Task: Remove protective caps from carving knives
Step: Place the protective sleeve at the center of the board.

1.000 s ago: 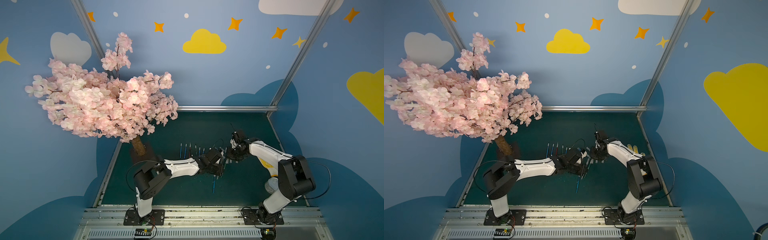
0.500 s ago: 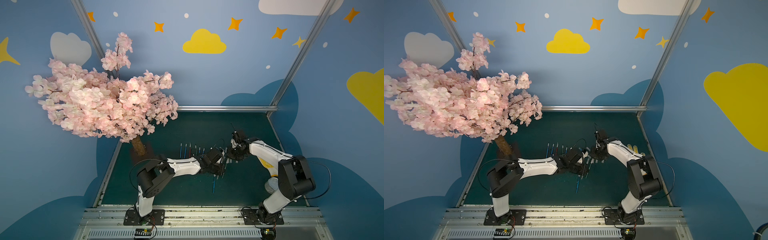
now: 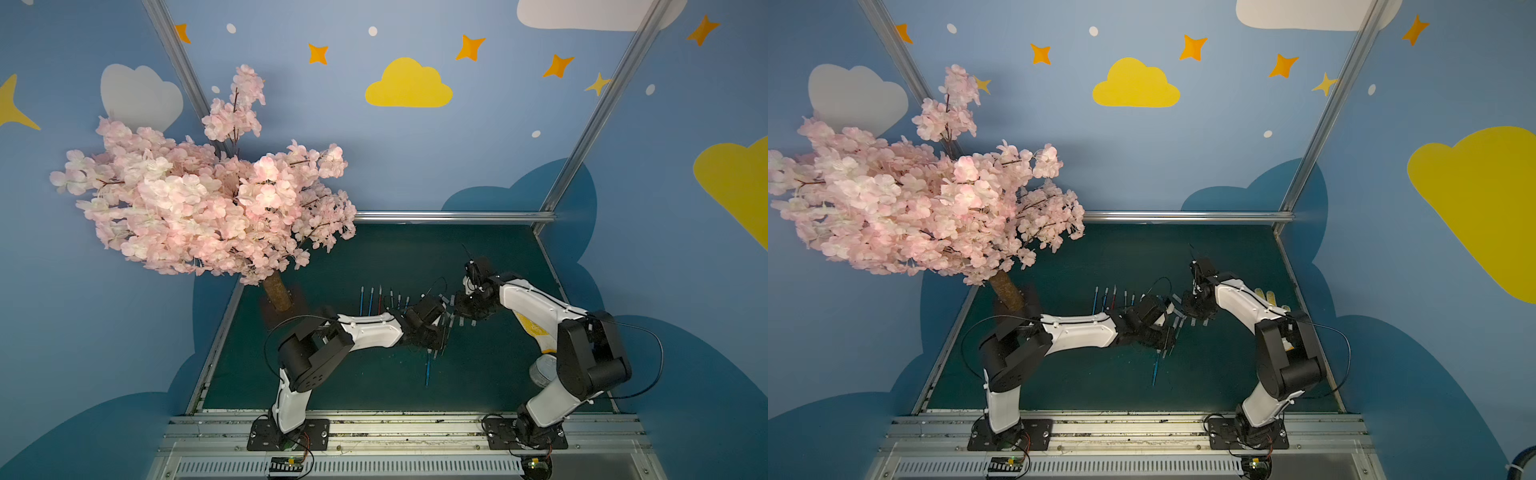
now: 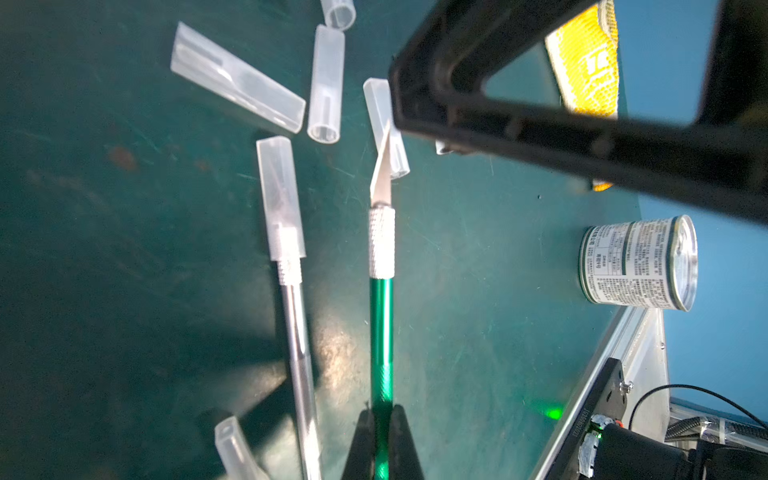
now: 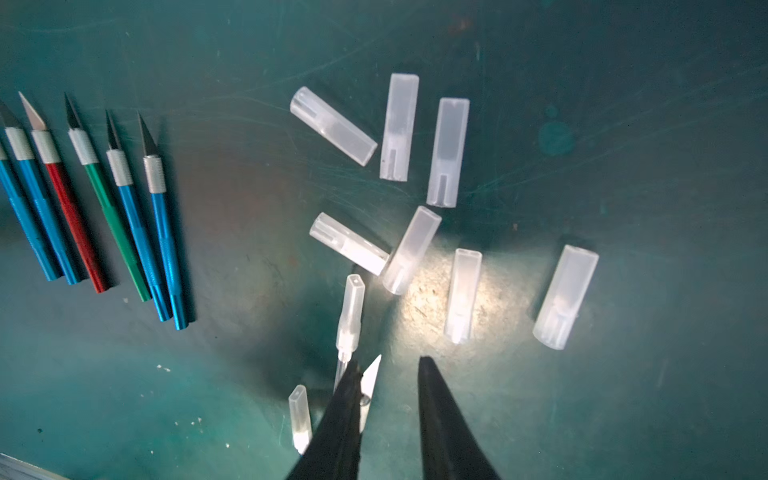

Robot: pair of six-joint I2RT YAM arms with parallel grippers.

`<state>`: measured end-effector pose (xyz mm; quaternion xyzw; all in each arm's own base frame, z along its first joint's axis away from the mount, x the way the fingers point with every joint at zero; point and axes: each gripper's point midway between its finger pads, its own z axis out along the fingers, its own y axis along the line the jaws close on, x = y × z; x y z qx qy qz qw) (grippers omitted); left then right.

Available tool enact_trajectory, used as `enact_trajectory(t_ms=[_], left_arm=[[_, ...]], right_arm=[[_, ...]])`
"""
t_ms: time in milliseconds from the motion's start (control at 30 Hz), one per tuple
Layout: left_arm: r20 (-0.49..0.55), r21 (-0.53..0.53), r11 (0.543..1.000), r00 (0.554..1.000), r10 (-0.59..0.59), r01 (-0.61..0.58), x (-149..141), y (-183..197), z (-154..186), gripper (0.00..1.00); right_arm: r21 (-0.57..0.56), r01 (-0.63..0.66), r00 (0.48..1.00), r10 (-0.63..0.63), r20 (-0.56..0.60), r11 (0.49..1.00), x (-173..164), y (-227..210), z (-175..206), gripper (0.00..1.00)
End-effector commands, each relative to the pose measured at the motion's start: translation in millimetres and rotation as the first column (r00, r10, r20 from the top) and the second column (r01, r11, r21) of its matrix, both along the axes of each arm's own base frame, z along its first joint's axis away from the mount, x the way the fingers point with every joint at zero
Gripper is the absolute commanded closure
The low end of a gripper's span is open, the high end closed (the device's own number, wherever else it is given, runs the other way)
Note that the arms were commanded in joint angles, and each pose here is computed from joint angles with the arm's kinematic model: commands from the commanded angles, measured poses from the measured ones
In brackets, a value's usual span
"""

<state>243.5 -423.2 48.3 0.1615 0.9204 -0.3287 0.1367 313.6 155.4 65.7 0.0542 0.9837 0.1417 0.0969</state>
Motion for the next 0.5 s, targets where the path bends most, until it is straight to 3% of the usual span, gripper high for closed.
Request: enact_trajectory(t_ms=[0,267,467], left_arm=[[0.008,-0.004,1.0,1.0,0.0,0.0,1.4,0.2,5.2,0.95],[0.026,0.05,0.998,0.999,0.031,-0.032,10.6,22.1,14.2,0.95],[0.042,0.111,0.991,0.997,0.068,-0.073,27.7,46.6,15.6,0.95]], right_arm=[[0.009,-0.005,1.0,0.005,0.031,1.0,1.9,-0.8,15.6,0.74],[0.031,-0.036,0.998,0.034,0.054,0.999,-9.9,-1.2,24.1,0.74],[0.041,-0.065,0.996,0.062,0.068,0.997,-24.2,-2.7,29.2,0.67]])
